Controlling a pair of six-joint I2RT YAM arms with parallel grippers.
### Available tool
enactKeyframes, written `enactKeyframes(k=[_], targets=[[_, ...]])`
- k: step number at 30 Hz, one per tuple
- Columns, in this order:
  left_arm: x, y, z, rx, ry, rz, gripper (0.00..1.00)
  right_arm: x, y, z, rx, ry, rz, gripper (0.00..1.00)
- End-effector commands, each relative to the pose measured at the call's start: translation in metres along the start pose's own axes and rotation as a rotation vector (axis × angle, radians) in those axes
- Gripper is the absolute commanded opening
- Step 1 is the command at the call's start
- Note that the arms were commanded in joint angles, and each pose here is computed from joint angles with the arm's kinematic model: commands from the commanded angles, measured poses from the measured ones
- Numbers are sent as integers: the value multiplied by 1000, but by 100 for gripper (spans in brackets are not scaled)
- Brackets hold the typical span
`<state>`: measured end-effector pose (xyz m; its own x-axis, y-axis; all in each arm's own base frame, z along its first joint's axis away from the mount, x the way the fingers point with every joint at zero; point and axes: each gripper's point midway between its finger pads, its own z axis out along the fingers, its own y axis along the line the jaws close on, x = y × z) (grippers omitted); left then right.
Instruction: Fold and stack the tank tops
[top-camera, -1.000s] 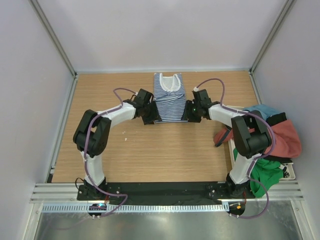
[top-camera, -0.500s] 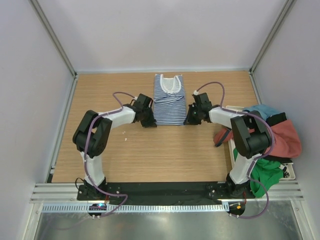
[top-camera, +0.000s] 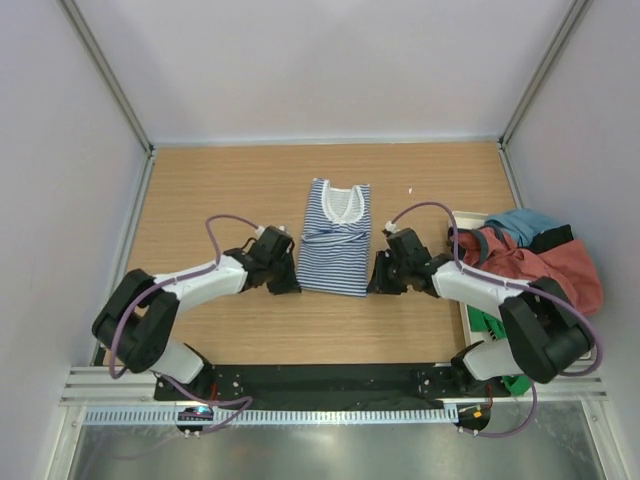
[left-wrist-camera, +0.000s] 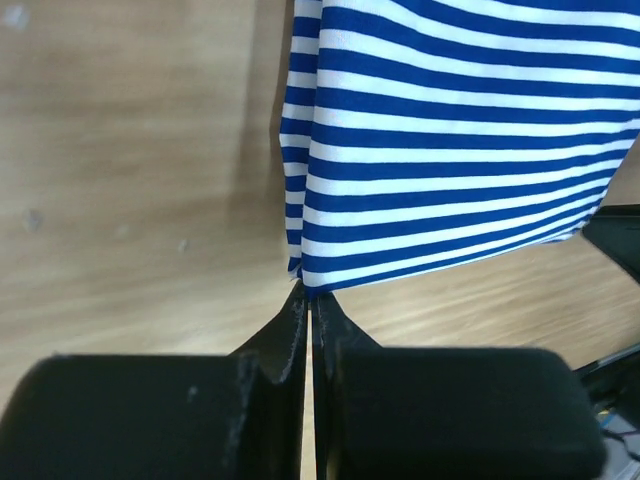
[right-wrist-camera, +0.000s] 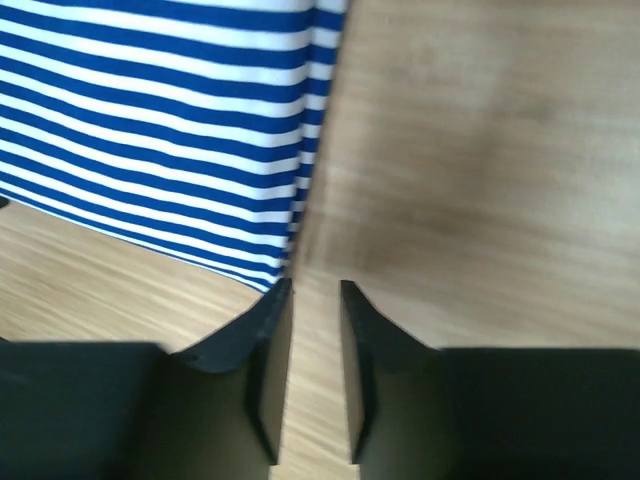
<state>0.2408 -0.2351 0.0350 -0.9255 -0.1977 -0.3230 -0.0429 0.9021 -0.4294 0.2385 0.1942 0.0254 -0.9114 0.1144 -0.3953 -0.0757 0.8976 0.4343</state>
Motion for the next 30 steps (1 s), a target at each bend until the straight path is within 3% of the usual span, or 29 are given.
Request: enactKeyframes(k=[1,3,5,10,15,16,20,23,30], targets=[[9,10,-18,-24,-42,-26,4,-1,-2,-15,57,-70,8,34],[18,15,-24,-42,-31,-24,14,-4,2,-22,57,-89,-5,38],[24,21,-30,-77,-39,-12,34,-13,6,-31,59,-122,-23,38],[13,12,-59,-63,-120,-8,41,-34,37,-43,-26,-167,-97,31],[-3,-23,-64,54,-145,-6,38,-41,73,-33,-130,-136,-142,18],[0,-28,-58,65,-118,-4,36,-49,81,-31,-146,-151,-139,11],[-16,-48,-45,97,-129,-4,22,-55,99,-8,-174,-141,-135,1],[-20,-53,-31,93,-126,-4,0,-68,117,0,-207,-164,-149,1],[-9,-37,6,44,-92,-33,0,-77,149,37,-255,-159,-186,1]])
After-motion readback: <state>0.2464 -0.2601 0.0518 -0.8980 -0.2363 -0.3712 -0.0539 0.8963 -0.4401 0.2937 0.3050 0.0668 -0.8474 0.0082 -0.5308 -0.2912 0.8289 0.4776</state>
